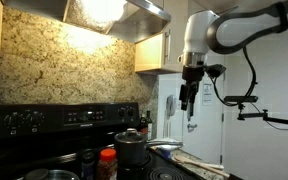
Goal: Uncover the pot on the left, put the lid on the stove, and then put the wooden spoon inside the pot
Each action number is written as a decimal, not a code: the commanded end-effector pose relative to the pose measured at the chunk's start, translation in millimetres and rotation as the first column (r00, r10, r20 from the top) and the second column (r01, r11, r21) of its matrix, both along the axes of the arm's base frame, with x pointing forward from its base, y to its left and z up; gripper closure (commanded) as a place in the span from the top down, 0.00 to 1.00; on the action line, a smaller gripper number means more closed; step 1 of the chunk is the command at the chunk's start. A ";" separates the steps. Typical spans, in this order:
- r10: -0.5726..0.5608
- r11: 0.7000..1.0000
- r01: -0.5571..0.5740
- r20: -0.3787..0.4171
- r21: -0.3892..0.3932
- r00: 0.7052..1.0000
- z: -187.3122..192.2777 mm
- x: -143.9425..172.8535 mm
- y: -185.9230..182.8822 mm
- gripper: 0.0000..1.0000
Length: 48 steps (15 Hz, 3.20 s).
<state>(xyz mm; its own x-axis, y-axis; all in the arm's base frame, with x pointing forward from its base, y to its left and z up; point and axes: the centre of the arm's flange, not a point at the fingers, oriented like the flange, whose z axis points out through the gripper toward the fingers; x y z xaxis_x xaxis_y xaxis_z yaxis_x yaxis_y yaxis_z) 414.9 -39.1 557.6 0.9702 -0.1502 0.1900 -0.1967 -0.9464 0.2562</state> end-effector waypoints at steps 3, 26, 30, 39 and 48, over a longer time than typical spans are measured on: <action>0.000 1.000 0.000 0.000 0.000 1.000 0.0 0.0 0.0 1.00; 0.644 0.764 -0.630 -0.232 0.140 0.729 -30.0 224.2 168.9 1.00; 0.624 0.781 -0.609 -0.212 0.136 0.752 -43.0 213.1 171.1 1.00; 0.802 0.597 -0.784 -0.140 0.168 0.581 -55.9 256.4 216.1 1.00; 0.945 0.318 -0.903 -0.176 0.289 0.277 -109.0 306.8 298.2 1.00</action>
<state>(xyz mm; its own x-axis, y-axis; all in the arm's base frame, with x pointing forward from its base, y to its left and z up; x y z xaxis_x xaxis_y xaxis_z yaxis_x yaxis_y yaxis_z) 682.5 240.4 447.6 0.5605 0.8279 -0.0185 0.8281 -0.5602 0.0185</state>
